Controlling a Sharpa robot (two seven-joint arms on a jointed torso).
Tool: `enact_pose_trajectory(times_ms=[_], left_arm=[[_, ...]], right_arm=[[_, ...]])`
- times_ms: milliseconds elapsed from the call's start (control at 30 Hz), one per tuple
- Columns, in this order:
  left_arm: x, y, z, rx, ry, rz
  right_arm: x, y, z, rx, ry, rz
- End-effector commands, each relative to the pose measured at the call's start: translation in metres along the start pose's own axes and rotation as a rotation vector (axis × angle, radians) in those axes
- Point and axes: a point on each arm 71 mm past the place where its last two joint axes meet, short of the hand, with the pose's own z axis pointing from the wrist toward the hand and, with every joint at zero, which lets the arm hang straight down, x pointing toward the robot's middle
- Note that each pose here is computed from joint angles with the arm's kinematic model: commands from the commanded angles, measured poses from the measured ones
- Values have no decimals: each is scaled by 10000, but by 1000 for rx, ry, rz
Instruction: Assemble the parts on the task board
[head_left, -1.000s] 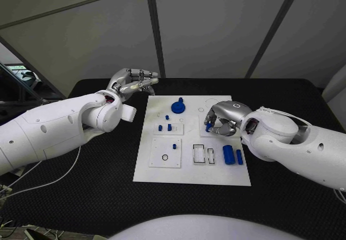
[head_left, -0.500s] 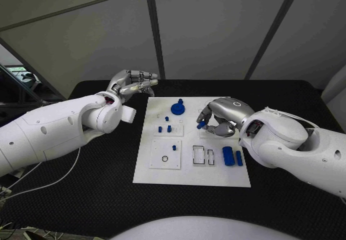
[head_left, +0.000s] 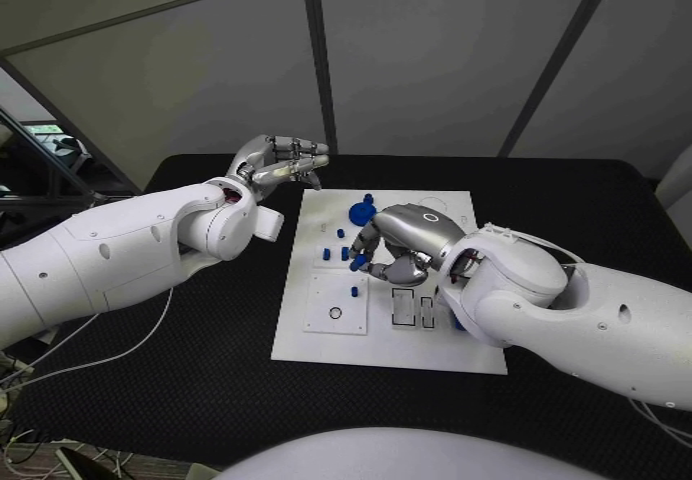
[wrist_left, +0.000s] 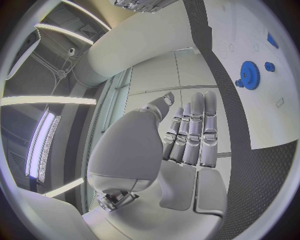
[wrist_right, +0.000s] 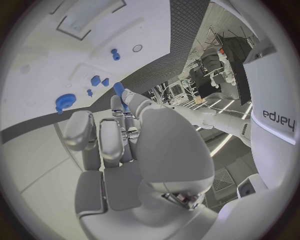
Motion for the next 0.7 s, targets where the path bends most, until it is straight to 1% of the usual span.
enact_pose_trajectory(times_ms=[33,167,300,433,700], left_arm=[[21,-11,10,3,15,-9],[31,-10,14,2,18,-10],[37,-10,16,1,20,-11],[43,-10,17,1,22,-12],[59,-9,24,1,25,-14]], right_arm=[[80,57,35,-32,24,48],[206,105,67,-45,53,70],[283,114,81,-45,72,84],[407,114,79,-45,107,91],[515,123,99,-50,128,82]])
